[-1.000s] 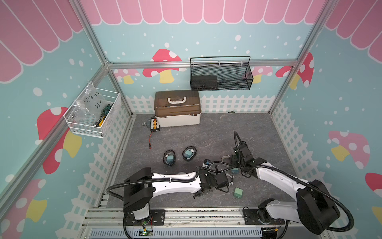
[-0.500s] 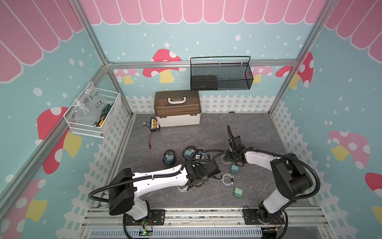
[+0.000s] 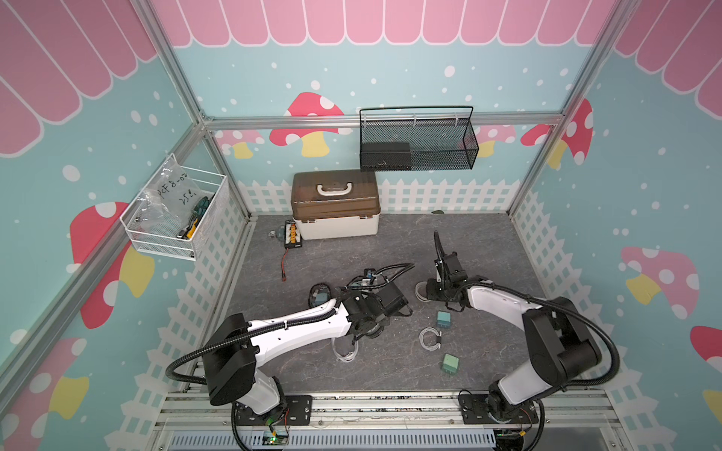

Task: Pack away charging kits
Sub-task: Pick up the charging cable from the center of the board, then place the charging cable in the storage bag, then pick up the plug from the center of the board, then place the plug in the storage bag, then place the storage bag at the center of the board.

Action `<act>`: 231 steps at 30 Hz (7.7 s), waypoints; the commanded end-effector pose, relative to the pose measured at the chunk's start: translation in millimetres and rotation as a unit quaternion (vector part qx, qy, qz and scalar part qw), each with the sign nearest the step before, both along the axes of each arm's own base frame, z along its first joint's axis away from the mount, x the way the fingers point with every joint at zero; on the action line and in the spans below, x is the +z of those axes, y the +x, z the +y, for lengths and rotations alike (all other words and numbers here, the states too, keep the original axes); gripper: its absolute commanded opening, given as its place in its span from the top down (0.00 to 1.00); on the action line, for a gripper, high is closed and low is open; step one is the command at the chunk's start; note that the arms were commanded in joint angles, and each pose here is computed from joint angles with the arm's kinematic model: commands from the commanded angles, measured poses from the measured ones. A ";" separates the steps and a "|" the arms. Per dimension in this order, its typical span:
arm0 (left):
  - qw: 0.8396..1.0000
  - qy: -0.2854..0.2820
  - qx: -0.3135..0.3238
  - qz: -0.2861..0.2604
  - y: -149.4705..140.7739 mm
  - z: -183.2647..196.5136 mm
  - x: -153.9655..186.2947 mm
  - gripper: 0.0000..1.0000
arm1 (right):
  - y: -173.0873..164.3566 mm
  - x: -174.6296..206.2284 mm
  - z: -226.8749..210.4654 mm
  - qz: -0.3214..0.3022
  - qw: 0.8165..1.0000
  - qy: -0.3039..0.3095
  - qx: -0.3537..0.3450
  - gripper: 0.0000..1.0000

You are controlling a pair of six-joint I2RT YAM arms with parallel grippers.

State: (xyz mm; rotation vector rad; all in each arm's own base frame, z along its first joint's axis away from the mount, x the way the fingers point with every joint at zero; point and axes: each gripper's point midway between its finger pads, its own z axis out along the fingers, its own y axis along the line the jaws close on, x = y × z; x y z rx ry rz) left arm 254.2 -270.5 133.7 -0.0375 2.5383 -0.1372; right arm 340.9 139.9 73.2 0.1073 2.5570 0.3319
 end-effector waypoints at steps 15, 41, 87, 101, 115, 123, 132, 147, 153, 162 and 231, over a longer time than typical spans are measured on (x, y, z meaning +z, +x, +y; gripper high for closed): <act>0.992 -0.095 -0.014 -0.082 58.8 -73.0 23.5 1.00 | -50.5 49.2 78.7 -0.027 0.990 0.123 0.067 1.00; 0.978 -0.193 -0.068 -0.050 48.9 -116.1 -2.0 1.00 | -33.6 7.2 88.0 -0.003 0.994 0.094 0.064 1.00; 0.948 -0.237 -0.117 -0.177 49.8 -90.0 26.4 1.00 | -29.4 20.0 15.3 -0.032 0.999 0.041 -0.010 0.46; 0.958 -0.187 -0.098 -0.193 54.0 -79.3 26.3 1.00 | -3.4 7.6 40.4 -0.017 0.999 0.030 0.005 0.47; 0.977 -0.133 -0.046 -0.159 56.7 -57.9 22.2 1.00 | -66.3 -32.1 -42.5 0.040 0.986 -0.049 -0.154 0.37; 0.978 -0.129 -0.042 -0.158 56.9 -54.2 21.3 1.00 | -70.9 -71.1 -21.0 0.093 0.989 -0.041 -0.108 0.41; 0.979 -0.134 -0.039 -0.149 58.5 -56.1 20.5 1.00 | -77.8 -64.9 -22.7 0.090 0.990 -0.045 -0.098 0.40; 0.979 -0.146 -0.033 -0.140 60.1 -58.7 15.8 1.00 | -100.4 -45.1 -29.2 0.110 0.987 -0.097 -0.061 0.37; 0.978 -0.153 -0.039 -0.136 61.7 -67.0 16.6 1.00 | -101.6 -50.8 -26.6 0.115 0.987 -0.103 -0.048 0.38; 0.978 -0.161 -0.042 -0.127 60.3 -71.0 11.6 1.00 | -92.9 -61.7 -26.9 0.121 0.983 -0.128 -0.048 0.42; 0.939 -0.335 -0.052 -0.059 43.2 -99.2 -36.6 1.00 | -53.0 18.0 42.3 -0.030 0.999 -0.014 0.006 0.41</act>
